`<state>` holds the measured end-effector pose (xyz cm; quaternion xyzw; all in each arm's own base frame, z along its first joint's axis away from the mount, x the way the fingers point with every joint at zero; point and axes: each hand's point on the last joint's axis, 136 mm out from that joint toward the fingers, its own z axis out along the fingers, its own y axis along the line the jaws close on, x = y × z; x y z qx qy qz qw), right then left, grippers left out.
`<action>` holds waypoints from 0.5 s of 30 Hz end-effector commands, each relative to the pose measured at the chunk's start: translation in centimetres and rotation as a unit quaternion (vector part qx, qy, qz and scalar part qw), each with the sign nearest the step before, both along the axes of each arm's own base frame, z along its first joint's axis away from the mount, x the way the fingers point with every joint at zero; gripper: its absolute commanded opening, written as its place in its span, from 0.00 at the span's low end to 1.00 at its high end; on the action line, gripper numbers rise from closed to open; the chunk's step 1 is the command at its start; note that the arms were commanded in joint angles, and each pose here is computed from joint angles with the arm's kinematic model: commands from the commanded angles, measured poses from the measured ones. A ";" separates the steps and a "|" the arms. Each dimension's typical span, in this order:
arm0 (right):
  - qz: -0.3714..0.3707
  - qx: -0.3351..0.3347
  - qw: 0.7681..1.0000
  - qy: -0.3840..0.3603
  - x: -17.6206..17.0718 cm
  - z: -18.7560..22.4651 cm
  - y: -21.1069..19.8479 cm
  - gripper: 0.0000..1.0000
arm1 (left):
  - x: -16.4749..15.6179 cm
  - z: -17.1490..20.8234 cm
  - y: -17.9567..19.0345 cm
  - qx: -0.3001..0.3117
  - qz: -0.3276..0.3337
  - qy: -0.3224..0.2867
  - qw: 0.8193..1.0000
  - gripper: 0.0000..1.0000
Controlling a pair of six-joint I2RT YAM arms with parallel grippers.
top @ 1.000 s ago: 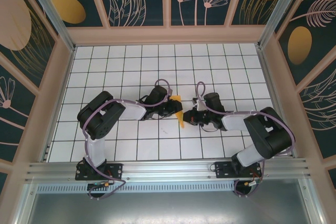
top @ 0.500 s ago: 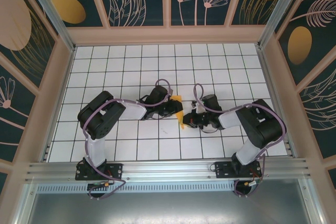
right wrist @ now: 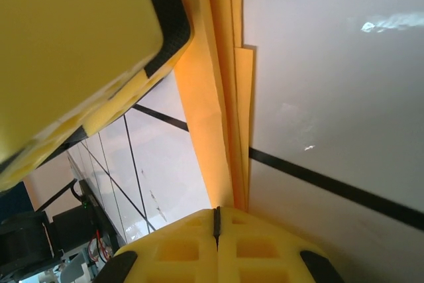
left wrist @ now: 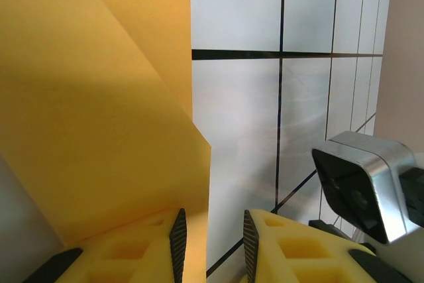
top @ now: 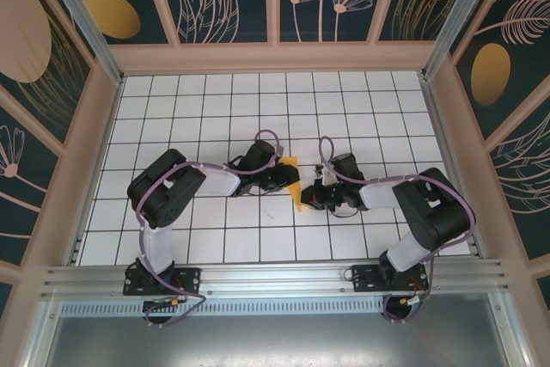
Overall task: Fold a paper plane with a square sheet of paper (pick it up from the middle)
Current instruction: Fold the wing for the fifth time at the center of the table.
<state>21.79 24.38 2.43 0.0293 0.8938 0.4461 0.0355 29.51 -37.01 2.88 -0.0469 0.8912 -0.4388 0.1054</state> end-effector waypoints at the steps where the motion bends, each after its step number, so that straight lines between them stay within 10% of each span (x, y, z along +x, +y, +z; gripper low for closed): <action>1: 0.010 -0.004 1.000 0.005 -0.5 0.6 0.4 0.05 | -0.5 -1.7 0.4 0.025 -0.007 0.014 1.000 0.33; 15: -0.010 -0.096 0.994 0.043 -1.2 -3.3 -1.0 0.05 | -0.5 -1.7 0.2 0.025 -0.009 0.014 1.000 0.33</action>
